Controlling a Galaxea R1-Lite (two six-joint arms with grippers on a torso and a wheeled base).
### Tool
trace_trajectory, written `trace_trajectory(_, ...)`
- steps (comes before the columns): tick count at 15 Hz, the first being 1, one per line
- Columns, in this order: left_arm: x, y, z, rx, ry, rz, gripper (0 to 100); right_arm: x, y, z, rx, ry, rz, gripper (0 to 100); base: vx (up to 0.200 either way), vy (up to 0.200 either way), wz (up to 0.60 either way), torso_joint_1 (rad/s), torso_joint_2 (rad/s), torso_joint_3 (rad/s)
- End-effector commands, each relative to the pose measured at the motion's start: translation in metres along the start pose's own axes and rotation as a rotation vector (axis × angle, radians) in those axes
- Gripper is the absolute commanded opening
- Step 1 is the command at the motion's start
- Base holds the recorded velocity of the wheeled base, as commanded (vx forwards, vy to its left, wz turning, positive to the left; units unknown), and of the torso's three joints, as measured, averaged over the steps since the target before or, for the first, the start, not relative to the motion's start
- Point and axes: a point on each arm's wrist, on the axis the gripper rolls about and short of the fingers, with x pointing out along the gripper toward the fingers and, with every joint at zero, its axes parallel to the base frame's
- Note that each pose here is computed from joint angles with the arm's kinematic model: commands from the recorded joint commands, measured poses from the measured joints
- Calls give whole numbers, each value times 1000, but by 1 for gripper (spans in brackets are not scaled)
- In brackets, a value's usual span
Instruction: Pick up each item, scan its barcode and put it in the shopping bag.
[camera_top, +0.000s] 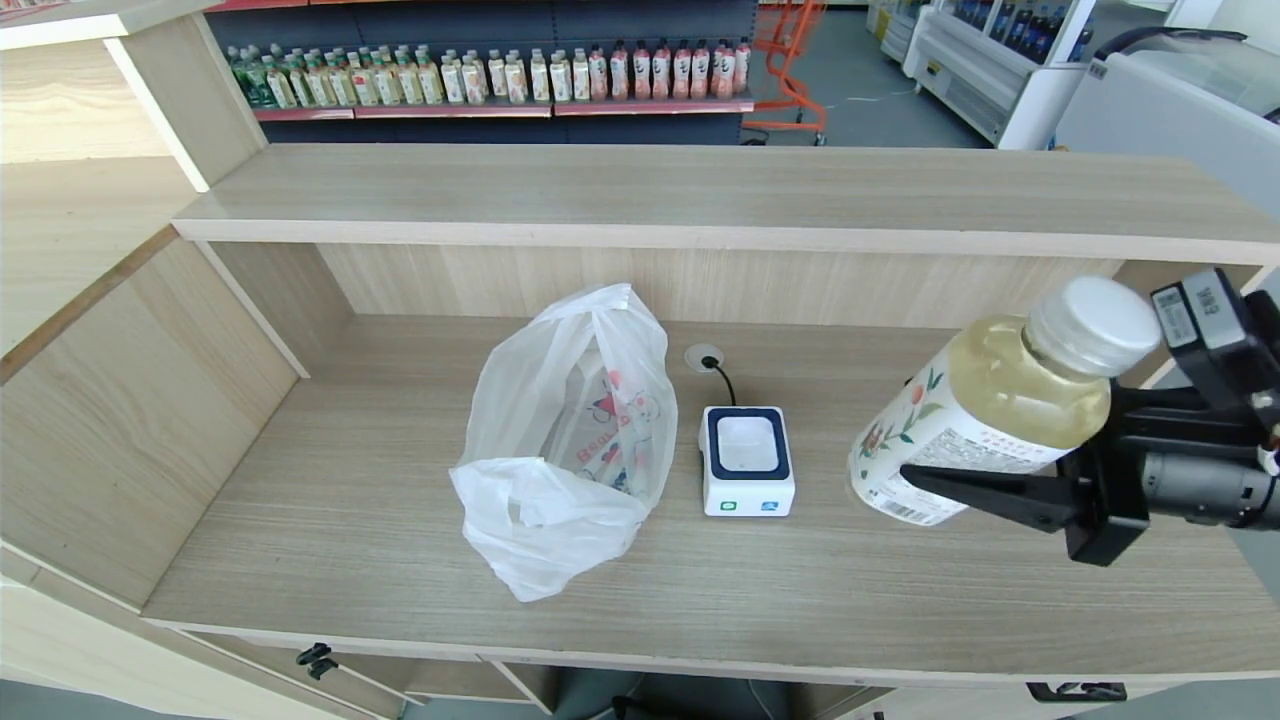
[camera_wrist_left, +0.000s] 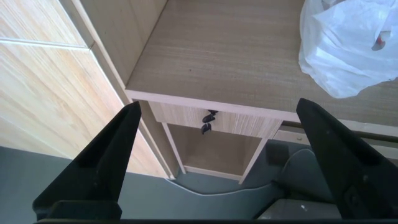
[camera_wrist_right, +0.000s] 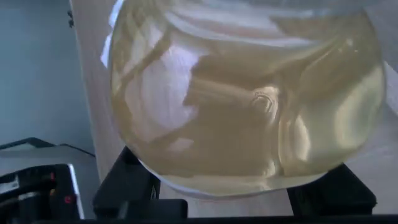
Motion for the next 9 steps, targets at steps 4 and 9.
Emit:
trace_trajectory(4, 0, 0, 0, 0, 0, 1, 100, 3, -55, -40, -292, 236, -311, 0, 0, 0, 0, 0, 0, 0)
trace_trajectory(9, 0, 0, 0, 0, 0, 1, 100, 13, -63, -50, -433, 250, -340, 0, 0, 0, 0, 0, 0, 0)
